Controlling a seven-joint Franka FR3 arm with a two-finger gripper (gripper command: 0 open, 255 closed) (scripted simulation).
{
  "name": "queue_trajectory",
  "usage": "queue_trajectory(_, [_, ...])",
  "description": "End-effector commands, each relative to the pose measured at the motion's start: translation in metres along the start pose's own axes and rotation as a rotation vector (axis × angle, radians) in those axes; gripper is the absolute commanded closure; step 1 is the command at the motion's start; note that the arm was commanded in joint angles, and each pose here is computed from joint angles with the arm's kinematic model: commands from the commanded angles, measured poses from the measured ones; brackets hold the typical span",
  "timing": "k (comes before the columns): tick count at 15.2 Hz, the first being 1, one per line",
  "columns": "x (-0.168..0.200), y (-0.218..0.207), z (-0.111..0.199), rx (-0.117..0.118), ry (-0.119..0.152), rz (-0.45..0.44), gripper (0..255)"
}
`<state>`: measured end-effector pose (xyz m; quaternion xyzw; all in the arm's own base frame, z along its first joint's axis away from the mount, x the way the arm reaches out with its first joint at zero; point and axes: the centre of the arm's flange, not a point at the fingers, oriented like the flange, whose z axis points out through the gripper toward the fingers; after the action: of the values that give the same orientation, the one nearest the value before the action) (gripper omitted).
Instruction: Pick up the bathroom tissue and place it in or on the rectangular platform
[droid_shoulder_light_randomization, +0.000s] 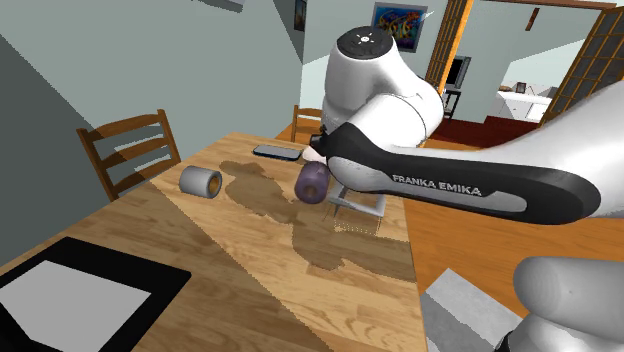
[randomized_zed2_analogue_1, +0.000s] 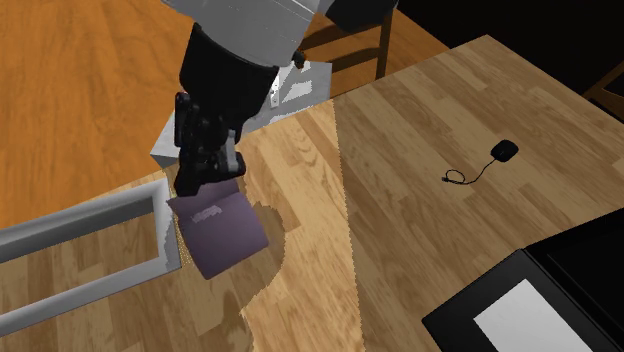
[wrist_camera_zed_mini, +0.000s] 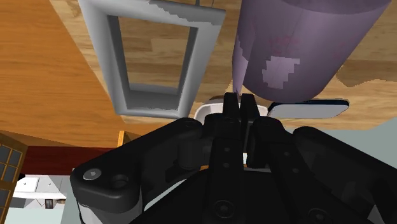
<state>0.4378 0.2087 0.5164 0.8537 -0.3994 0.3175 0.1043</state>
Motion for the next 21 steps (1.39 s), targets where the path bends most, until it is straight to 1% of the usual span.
queue_trajectory(1, [0.018, 0.008, 0.004, 0.0, 0.0, 0.0, 255])
queue_trajectory(21, [0.233, 0.125, 0.102, 0.0, 0.0, 0.0, 255])
